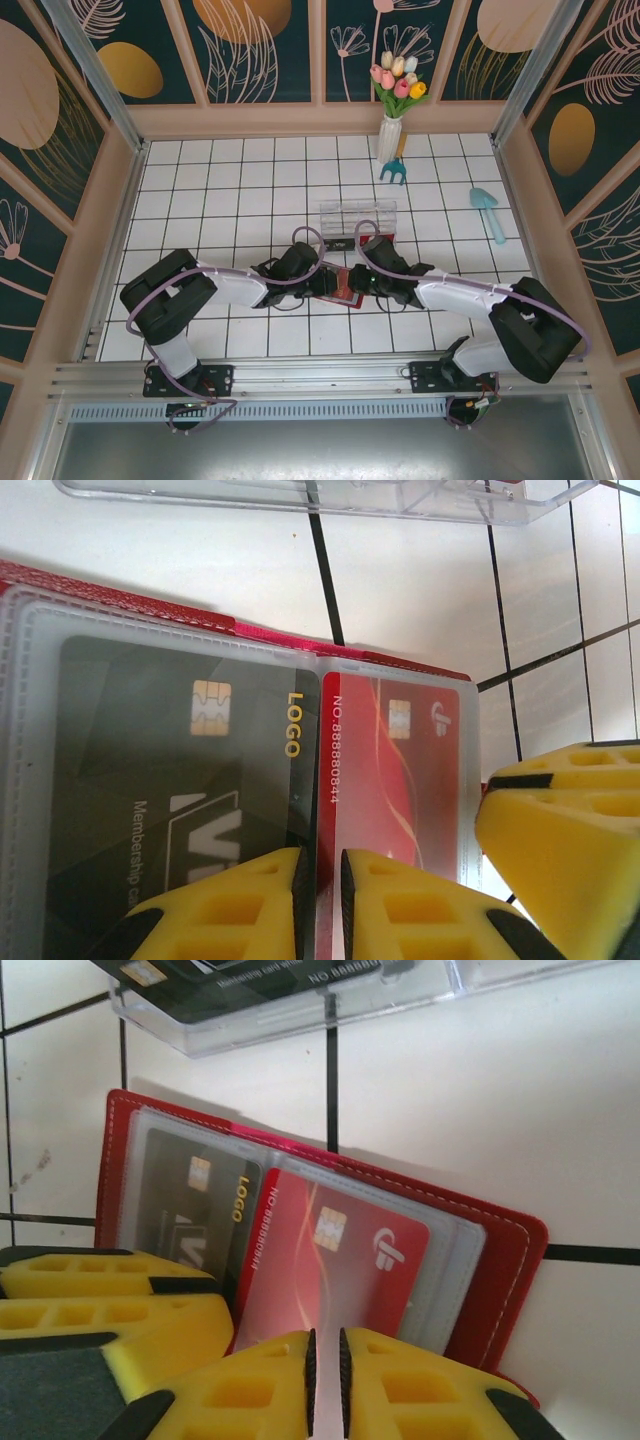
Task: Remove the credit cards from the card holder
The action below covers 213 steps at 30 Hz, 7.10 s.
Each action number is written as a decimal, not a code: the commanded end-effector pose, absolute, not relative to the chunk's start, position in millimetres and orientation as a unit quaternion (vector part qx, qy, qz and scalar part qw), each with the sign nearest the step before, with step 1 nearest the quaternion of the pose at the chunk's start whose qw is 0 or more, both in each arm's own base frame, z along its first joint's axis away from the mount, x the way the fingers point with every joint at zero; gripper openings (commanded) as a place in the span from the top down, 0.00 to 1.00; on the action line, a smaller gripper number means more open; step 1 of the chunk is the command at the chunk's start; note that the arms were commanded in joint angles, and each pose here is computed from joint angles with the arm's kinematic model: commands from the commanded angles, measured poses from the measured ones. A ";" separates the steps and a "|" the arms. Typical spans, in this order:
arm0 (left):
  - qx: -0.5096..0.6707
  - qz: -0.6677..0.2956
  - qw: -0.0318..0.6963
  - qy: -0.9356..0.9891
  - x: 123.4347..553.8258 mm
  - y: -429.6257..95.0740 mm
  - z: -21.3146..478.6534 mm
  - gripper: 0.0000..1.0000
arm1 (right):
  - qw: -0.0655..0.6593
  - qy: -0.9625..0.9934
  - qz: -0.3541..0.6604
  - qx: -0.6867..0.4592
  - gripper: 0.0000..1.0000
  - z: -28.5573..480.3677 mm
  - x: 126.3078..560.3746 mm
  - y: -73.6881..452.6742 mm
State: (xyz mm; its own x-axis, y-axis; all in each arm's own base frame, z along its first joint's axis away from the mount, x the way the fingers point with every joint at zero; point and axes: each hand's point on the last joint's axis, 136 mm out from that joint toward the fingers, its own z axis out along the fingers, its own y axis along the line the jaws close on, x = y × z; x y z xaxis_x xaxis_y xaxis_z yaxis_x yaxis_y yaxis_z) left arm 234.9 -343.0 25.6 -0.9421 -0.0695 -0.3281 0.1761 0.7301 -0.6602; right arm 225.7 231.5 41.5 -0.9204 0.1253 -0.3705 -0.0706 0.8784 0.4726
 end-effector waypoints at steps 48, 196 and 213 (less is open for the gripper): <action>0.014 -0.363 0.180 0.914 234.5 -314.6 42.2 1.00 | 0.169 0.965 0.196 0.043 0.95 1.3 213.8 204.8; 0.043 -0.617 0.293 0.729 207.6 -294.2 209.7 1.00 | 0.285 0.741 0.601 -0.094 0.73 211.1 207.6 283.7; 0.027 -0.573 0.316 0.756 221.2 -288.6 207.9 0.03 | 0.296 0.761 0.577 -0.021 1.00 200.4 217.8 253.5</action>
State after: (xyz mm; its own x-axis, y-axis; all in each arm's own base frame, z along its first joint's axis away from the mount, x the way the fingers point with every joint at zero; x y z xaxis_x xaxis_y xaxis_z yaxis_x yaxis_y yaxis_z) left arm 214.6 -291.5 189.0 -0.8390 -0.2943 -0.4576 0.3663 0.3163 -0.8751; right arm 210.0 267.7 204.0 -0.8326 0.2410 -0.4988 -0.4294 0.2881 0.8560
